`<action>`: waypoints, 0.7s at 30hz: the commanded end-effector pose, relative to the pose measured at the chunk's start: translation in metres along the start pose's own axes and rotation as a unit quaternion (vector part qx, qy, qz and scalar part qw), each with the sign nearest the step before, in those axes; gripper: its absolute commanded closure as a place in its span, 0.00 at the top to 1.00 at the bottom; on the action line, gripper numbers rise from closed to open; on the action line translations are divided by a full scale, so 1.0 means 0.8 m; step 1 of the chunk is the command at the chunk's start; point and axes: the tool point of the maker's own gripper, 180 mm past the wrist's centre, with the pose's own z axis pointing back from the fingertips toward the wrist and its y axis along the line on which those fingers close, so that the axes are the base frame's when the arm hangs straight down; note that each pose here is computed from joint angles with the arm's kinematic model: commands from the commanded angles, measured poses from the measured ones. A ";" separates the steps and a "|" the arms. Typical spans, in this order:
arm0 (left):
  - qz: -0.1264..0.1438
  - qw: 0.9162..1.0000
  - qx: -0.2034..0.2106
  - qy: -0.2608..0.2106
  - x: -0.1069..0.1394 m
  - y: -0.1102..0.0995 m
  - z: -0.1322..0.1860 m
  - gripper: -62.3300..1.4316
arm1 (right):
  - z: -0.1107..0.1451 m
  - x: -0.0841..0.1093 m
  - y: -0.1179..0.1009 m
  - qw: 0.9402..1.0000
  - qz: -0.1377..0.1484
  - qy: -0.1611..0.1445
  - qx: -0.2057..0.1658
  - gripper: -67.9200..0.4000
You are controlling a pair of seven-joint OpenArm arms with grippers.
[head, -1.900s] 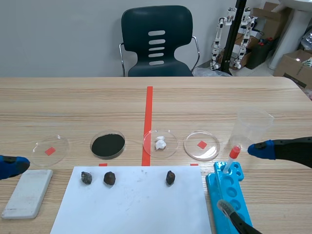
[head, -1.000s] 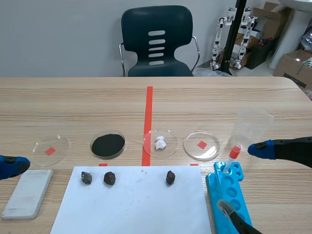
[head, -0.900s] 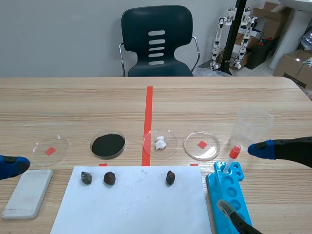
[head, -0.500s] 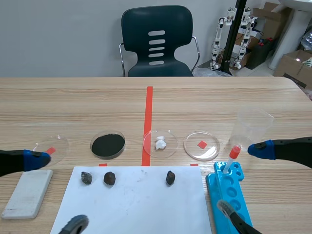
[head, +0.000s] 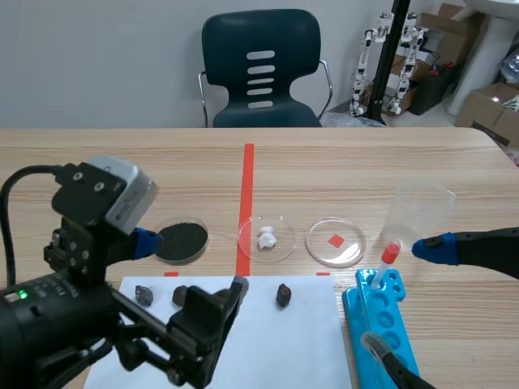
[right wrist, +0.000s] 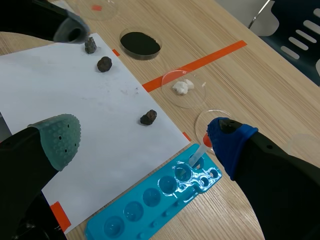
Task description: Pick up the right mineral with the left hand
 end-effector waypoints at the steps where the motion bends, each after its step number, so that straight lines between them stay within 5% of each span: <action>1: 0.011 1.000 0.005 -0.013 0.015 -0.001 -0.006 1.00 | -0.001 0.006 -0.001 1.000 -0.004 -0.010 -0.002 0.78; 11: 0.076 0.992 0.061 0.087 -0.006 0.007 -0.068 1.00 | -0.001 0.006 -0.001 1.000 -0.004 -0.010 -0.002 0.78; 21: 0.056 0.977 0.067 0.195 -0.042 -0.015 -0.121 1.00 | -0.001 0.006 -0.001 1.000 -0.004 -0.010 -0.002 0.78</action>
